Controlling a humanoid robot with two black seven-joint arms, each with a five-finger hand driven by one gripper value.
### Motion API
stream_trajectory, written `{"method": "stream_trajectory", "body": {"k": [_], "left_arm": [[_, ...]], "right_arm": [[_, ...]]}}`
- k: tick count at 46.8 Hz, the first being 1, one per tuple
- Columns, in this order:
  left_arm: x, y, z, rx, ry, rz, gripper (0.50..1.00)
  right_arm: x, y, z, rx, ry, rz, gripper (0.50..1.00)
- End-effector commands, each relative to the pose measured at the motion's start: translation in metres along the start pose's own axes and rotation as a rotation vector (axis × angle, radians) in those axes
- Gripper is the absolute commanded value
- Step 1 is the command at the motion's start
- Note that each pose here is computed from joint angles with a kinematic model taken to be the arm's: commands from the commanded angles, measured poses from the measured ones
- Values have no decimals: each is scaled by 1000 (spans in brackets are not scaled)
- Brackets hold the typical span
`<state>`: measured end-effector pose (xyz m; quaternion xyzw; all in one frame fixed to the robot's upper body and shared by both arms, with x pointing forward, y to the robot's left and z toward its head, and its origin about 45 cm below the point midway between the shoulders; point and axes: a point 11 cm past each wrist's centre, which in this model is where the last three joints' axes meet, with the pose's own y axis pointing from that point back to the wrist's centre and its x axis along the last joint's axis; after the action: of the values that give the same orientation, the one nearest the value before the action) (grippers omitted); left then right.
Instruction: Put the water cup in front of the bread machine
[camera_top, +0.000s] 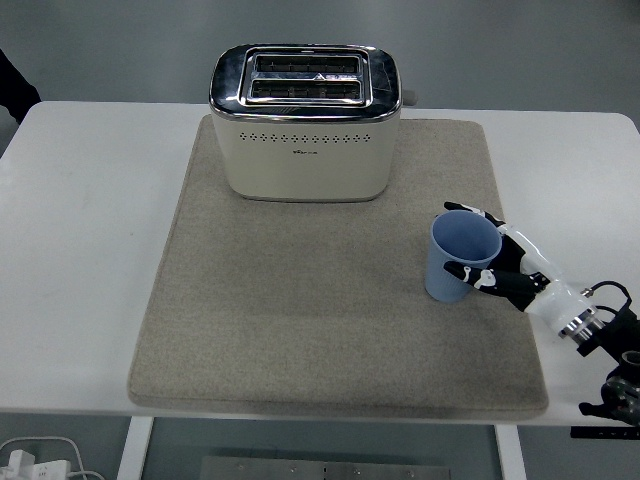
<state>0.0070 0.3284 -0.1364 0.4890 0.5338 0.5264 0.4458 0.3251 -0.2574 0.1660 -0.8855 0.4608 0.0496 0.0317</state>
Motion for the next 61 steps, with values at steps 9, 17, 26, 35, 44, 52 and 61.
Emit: {"method": "stream_trajectory", "body": {"k": [9,17,26,35,44,52,61], "left_arm": [[-1,0,0,0,-1,-2,1000],[-1,0,0,0,-1,-4,1000],[-1,0,1,-1,-2,-4,1000],[-1,0,1,-1,-2,-4,1000],[-2,0,0,1,-2,-7,1000],[-4,0,0,1,-2,-11,1000],[-4,0,1,-1,-3,-11,1000]], "right_arm": [[-4,-19,-14,45,16,-3,556],[-13,-30,-14,55,17,-20,558],[-25,-45,-14,62,23,-38,568],[-40,-67,-13,72,30,-64,578],[-51,-83,-16,80,34,-82,580],[-63,-97,-16,83,34,-109,580],[-73,-106,-16,88,40,-120,586]]}}
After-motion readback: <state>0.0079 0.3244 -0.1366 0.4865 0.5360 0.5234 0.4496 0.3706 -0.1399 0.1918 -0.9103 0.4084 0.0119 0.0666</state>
